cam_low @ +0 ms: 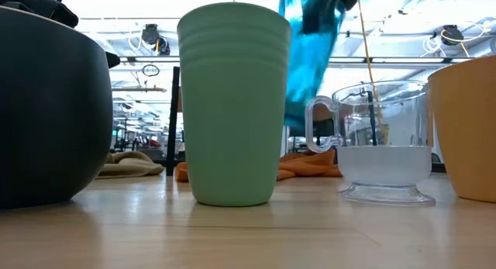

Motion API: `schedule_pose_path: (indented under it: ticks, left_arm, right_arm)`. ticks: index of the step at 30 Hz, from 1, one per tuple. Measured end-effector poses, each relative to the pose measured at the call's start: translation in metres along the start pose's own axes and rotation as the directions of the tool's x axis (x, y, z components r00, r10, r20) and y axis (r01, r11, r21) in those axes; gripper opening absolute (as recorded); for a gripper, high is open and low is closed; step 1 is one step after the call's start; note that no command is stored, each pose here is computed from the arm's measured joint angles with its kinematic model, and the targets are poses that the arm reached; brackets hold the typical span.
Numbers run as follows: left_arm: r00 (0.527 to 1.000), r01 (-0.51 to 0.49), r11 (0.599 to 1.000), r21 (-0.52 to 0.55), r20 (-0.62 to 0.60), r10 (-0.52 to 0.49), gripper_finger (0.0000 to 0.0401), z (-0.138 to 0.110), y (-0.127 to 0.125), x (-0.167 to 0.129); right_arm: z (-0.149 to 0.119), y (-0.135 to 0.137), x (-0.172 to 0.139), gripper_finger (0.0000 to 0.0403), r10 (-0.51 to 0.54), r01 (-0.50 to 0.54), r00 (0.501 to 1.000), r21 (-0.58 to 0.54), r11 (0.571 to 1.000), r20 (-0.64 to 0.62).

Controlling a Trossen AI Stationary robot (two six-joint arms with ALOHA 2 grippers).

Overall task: Stack small to large cups/mugs on shelf
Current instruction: Put the blue glass on the shelf

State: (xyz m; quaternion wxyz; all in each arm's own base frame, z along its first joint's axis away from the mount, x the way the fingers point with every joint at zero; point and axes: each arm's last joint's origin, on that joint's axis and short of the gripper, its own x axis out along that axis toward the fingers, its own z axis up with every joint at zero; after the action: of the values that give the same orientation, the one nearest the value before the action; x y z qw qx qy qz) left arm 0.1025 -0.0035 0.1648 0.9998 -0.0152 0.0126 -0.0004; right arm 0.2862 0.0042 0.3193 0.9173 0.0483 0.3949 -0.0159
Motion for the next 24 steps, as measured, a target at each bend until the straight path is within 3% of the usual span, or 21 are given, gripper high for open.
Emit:
schedule_pose_path:
  ticks: [4, 11, 17, 24]
  left_arm:
    - [1.000, 0.000, 1.000, -0.002, 0.002, 0.000, 0.0031, 0.000, 0.000, 0.000]
    - [1.000, 0.000, 1.000, -0.004, 0.003, 0.000, 0.0031, 0.000, 0.000, 0.000]
    - [1.000, 0.000, 1.000, -0.004, 0.004, 0.000, 0.0031, 0.001, 0.000, 0.000]
    - [1.000, 0.001, 1.000, -0.004, 0.004, 0.000, 0.0031, 0.001, 0.000, 0.000]
  right_arm:
    - [0.005, -0.002, -0.027, 0.0001, -0.068, 0.072, 0.991, -0.031, 0.997, 0.115]
    - [0.013, -0.005, -0.065, 0.0001, -0.168, 0.203, 0.932, -0.077, 0.976, 0.320]
    - [0.018, -0.004, -0.072, 0.0000, -0.174, 0.240, 0.904, -0.126, 0.963, 0.391]
    - [0.024, -0.009, -0.076, 0.0000, -0.283, 0.378, 0.848, -0.138, 0.915, 0.448]
